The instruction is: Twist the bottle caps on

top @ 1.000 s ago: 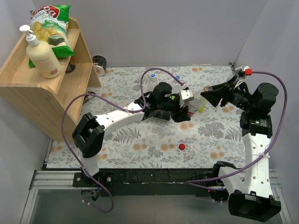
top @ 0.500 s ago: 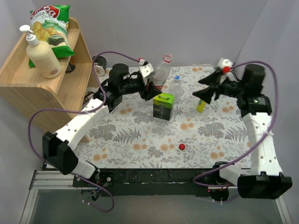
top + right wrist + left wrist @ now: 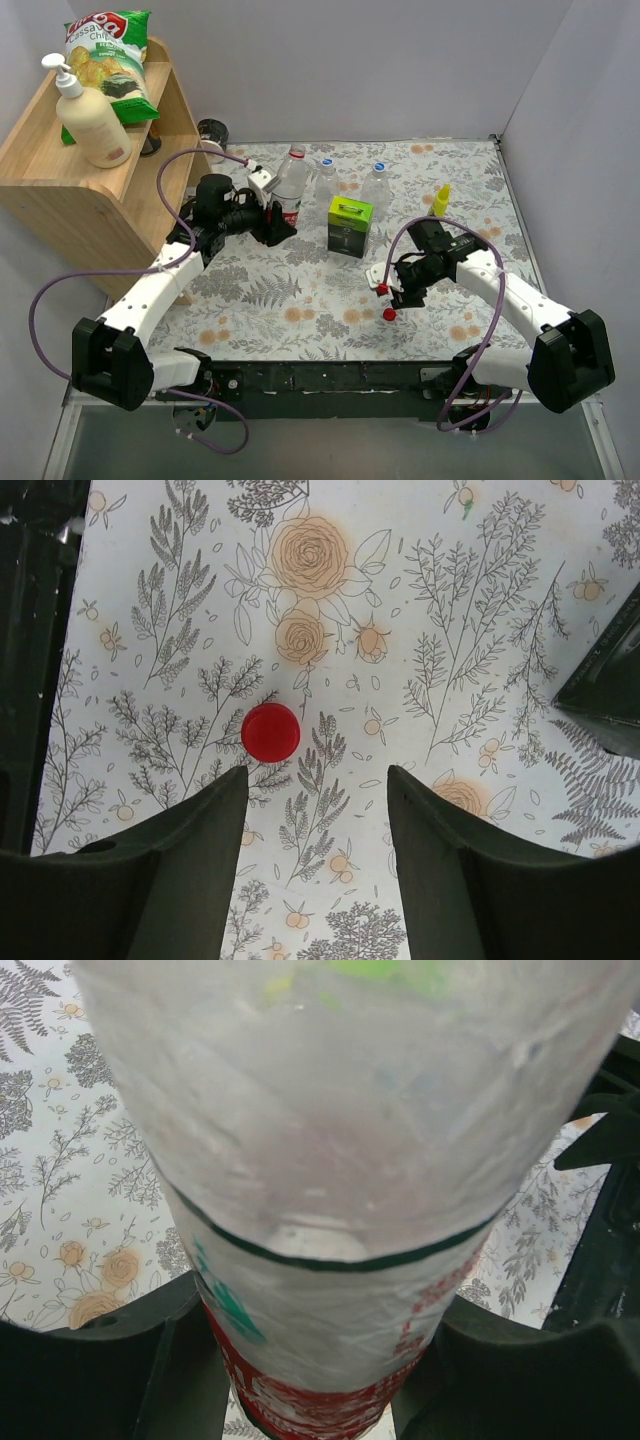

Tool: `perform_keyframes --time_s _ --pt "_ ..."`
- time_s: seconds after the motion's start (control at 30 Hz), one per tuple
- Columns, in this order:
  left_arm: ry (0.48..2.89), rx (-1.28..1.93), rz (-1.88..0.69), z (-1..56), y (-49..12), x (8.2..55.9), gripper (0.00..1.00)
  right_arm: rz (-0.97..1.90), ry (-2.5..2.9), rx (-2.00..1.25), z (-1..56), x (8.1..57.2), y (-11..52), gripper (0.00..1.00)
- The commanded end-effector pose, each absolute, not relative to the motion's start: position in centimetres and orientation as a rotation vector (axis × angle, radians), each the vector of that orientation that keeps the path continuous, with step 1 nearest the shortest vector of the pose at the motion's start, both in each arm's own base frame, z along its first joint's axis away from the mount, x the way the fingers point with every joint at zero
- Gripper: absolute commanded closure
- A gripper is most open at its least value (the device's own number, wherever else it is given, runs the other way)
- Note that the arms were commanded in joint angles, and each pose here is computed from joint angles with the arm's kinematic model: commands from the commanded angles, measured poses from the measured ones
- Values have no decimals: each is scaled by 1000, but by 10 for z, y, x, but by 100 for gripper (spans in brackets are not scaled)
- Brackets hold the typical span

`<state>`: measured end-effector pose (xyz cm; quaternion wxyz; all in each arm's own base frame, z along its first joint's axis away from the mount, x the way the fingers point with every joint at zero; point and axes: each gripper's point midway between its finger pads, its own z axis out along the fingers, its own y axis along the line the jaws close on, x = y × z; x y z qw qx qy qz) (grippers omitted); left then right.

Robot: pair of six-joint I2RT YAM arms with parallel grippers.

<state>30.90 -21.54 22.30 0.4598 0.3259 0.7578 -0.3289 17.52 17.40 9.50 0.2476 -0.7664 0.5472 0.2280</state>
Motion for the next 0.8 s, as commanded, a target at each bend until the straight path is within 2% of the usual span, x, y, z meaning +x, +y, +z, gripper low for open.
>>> perform_keyframes --time_s 0.0,0.17,0.47,0.77 --pt "1790 802 -873 248 -213 295 99 545 1288 -2233 92 172 172 35" --pt "1804 773 -872 244 -210 301 98 570 1276 -2300 71 161 173 35" --pt "1818 754 -898 241 -210 305 100 578 1278 -2331 53 161 179 42" --pt "1826 750 -897 237 -209 304 100 606 1283 -2400 36 149 175 44"
